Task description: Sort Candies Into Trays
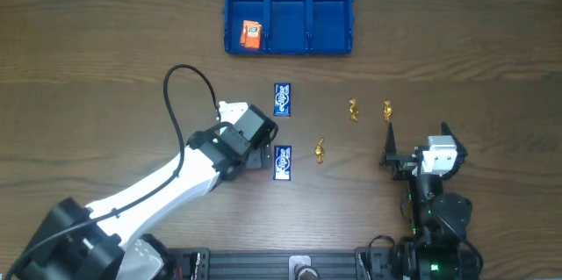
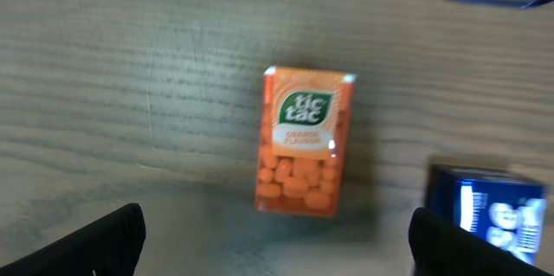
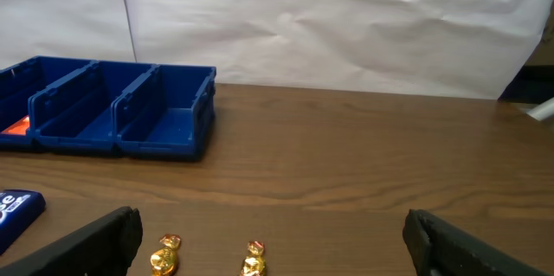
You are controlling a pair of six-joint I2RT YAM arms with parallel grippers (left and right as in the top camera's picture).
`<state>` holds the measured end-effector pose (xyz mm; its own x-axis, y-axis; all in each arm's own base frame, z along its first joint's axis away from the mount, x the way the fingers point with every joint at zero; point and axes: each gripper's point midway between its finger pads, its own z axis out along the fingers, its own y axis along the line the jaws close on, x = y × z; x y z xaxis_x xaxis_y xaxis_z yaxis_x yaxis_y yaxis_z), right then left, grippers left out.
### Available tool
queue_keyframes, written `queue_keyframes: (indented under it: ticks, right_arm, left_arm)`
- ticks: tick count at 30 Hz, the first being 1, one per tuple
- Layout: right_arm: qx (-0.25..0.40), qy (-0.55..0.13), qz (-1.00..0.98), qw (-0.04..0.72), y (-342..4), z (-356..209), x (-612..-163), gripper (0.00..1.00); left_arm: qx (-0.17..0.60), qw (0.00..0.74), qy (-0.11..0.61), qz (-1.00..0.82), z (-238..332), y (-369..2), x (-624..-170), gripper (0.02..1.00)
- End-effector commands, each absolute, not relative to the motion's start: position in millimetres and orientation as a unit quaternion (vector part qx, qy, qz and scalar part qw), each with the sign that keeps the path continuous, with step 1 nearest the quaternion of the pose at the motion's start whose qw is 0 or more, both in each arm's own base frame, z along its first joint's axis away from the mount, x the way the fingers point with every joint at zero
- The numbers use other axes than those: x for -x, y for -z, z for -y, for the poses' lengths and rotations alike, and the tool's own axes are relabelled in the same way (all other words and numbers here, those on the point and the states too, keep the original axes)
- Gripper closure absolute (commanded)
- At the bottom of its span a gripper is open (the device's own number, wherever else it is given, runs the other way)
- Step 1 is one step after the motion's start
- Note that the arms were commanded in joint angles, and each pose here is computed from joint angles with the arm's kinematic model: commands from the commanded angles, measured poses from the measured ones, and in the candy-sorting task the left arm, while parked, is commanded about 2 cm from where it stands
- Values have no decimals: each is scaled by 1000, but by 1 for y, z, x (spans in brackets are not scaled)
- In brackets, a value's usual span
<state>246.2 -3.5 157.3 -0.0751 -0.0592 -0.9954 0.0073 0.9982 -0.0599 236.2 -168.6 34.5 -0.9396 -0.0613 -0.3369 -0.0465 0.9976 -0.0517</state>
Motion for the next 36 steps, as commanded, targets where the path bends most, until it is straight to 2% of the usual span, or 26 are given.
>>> queue_keyframes:
  ticks: [1,6,12,14,18,20,26,29,32,36]
  right_arm:
    - [25,22,-734,678,-156,1,-246,1]
    - [25,22,-734,678,-156,1,-246,3]
    - [25,22,-734,678,-156,1,-246,3]
    - [25,22,-734,678,-156,1,-246,1]
    - [25,22,-734,678,-156,1,-246,3]
    - [25,22,-734,678,-156,1,-246,1]
    - [25,22,-734,678,-156,1,-246,1]
    - [25,22,-734,678,-156,1,-246,3]
    - [25,22,-734,678,-156,1,-246,1]
    - [25,22,-734,678,-156,1,-246,3]
  left_arm:
    - [33,152,10,-988,170,-14,-236,66]
    - [20,158,15,-987,177,-5,-244,82]
    - [19,150,4,-988,176,5,-243,152]
    - [19,149,3,-989,176,7,-243,213]
    - [19,152,6,-988,178,7,-245,439]
    - [21,152,6,-988,178,7,-245,520]
    - [28,160,9,-987,179,5,-249,647]
    - [35,199,9,-979,180,-15,-264,665]
    - [40,253,16,-967,185,-57,-285,682]
    - [42,358,13,-933,191,-165,-335,680]
